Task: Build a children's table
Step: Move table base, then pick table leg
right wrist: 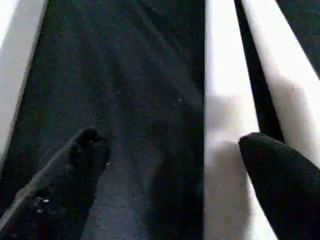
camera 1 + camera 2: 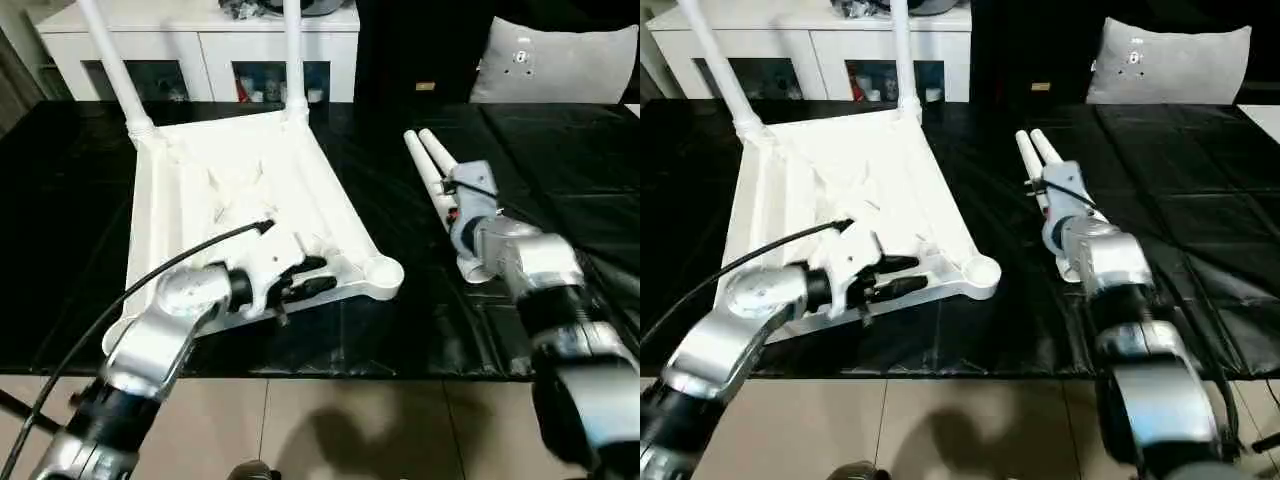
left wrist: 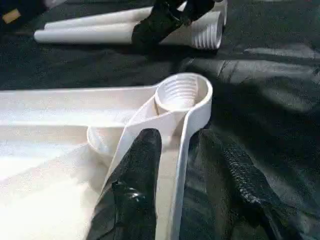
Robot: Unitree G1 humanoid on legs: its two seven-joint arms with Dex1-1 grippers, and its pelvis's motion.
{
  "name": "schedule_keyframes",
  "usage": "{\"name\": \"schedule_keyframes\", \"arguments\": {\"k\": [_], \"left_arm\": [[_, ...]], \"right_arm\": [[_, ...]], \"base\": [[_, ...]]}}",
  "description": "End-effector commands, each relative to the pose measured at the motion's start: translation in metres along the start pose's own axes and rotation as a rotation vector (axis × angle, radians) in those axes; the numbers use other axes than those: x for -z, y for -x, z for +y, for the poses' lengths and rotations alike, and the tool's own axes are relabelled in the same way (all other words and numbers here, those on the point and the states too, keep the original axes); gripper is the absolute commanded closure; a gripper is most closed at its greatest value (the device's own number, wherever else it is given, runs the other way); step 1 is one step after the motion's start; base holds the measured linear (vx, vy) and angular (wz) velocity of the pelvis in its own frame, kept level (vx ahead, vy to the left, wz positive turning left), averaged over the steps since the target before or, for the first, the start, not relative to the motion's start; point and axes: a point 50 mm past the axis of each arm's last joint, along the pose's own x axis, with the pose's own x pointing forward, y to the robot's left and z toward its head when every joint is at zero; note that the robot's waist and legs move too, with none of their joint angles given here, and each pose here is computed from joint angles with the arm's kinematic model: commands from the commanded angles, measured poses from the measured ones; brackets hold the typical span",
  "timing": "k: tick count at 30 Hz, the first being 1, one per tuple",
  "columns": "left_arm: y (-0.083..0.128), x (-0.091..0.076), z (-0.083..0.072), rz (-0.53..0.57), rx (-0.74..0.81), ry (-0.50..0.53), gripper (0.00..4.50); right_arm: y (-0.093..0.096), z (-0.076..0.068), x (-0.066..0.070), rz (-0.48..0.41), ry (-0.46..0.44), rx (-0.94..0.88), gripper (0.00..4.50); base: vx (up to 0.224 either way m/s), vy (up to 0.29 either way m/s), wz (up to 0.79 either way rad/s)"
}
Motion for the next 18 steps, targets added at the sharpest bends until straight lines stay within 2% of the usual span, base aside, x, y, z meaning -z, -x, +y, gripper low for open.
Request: {"name": "schedule_keyframes", "arguments": {"k": [1, 5, 10, 11, 14, 16, 18], "left_arm": [[0.003, -0.004, 0.001, -0.006, -0.017, 0.000, 3.04], [0.003, -0.005, -0.002, -0.001, -0.025, 0.015, 3.04], [0.003, -0.005, -0.002, 0.011, -0.033, 0.019, 3.04], [0.004, -0.006, -0.002, 0.014, -0.039, 0.021, 3.07], [0.005, -0.005, -0.003, 0.018, -0.043, 0.025, 3.07], [0.005, -0.005, -0.003, 0.019, -0.044, 0.027, 3.07], [0.006, -0.006, -0.003, 0.020, -0.044, 0.028, 3.07]], "right_arm": [[0.000, -0.008, -0.007, -0.010, -0.007, 0.034, 0.00], [-0.005, -0.012, -0.004, 0.038, 0.002, 0.037, 0.00], [-0.007, -0.016, 0.004, 0.112, -0.029, 0.021, 0.00], [-0.006, -0.017, 0.006, 0.134, -0.050, 0.014, 0.27], [-0.006, -0.019, 0.007, 0.156, -0.083, 0.004, 0.40], [-0.006, -0.019, 0.007, 0.161, -0.101, -0.001, 0.78], [-0.005, -0.020, 0.008, 0.171, -0.116, -0.014, 0.81]], "base": [[0.000, 0.000, 0.00], [0.000, 0.000, 0.00], [0.000, 0.000, 0.00], [0.000, 0.000, 0.00], [0.000, 0.000, 0.00], [0.000, 0.000, 0.00], [0.000, 0.000, 0.00]]}}
